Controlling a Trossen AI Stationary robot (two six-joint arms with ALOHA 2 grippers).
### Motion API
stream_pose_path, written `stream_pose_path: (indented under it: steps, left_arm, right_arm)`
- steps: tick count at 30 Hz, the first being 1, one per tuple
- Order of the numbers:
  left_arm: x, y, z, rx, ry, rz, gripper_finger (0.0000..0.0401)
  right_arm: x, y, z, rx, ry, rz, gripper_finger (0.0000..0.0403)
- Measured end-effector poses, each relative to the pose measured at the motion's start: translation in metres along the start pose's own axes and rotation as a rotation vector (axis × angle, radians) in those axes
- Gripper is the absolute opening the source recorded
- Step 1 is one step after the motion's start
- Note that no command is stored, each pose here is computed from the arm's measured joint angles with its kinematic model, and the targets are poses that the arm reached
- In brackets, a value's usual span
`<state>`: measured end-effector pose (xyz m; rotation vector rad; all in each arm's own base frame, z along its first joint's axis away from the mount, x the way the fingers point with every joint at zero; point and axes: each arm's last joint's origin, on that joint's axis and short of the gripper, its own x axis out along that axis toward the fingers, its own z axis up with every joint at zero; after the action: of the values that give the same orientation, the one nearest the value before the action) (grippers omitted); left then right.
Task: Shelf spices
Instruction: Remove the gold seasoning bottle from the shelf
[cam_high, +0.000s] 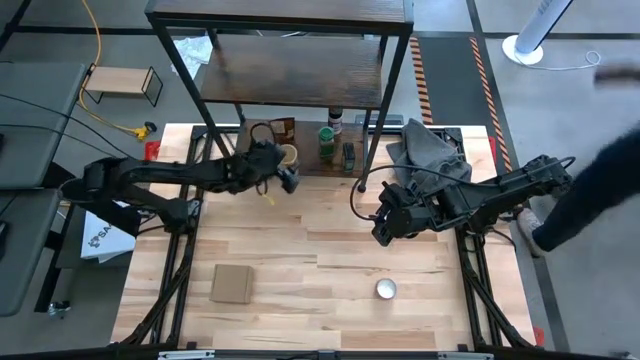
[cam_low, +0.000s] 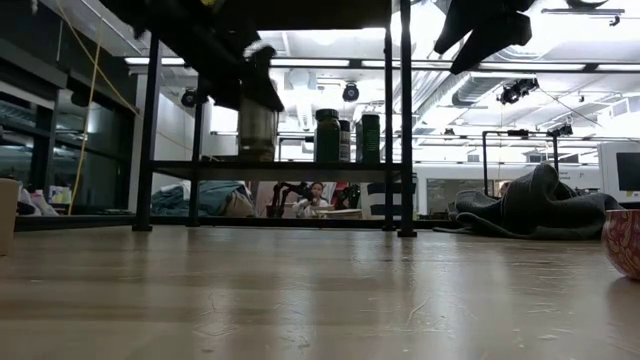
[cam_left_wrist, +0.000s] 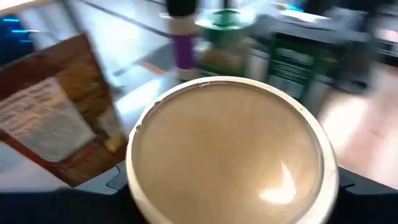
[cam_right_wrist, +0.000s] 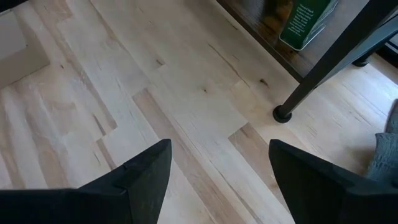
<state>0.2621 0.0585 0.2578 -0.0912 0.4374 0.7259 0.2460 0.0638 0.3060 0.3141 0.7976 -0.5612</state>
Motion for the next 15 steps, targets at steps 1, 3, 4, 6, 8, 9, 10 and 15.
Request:
stream_pose_path:
  steps: [1,3,4,6,8,9,10,15]
  left_arm:
    - [-0.009,-0.001,0.001,0.009,0.013,-0.052,0.0266]
    - [-0.032,-0.004,0.001,0.021,0.045,-0.175,0.0266]
    - [-0.045,-0.005,0.000,0.017,0.065,-0.235,0.0266]
    - [-0.069,-0.007,-0.004,0.007,0.114,-0.329,0.0266]
    - [-0.092,-0.011,-0.011,0.003,0.158,-0.394,0.0266]
    - [-0.102,-0.013,-0.015,0.004,0.179,-0.415,0.0266]
    - [-0.111,-0.016,-0.020,0.003,0.194,-0.434,0.0266]
    - [-0.142,-0.035,-0.063,-0.019,0.239,-0.491,0.0266]
  right_arm:
    - [0.000,0.000,0.000,0.000,0.000,0.000,0.0267]
    - [0.000,0.000,0.000,0.008,0.000,-0.001,0.0267]
    - [0.000,0.000,0.000,0.022,0.000,-0.001,0.0267]
    - [0.000,0.000,0.000,0.034,-0.002,-0.002,0.0267]
    - [0.000,0.000,0.000,0.044,-0.002,-0.003,0.0267]
    - [0.000,0.000,0.000,0.045,-0.002,-0.002,0.0267]
    - [0.000,0.000,0.000,0.045,-0.003,-0.002,0.0267]
    - [0.000,0.000,0.000,0.045,-0.009,-0.007,0.0267]
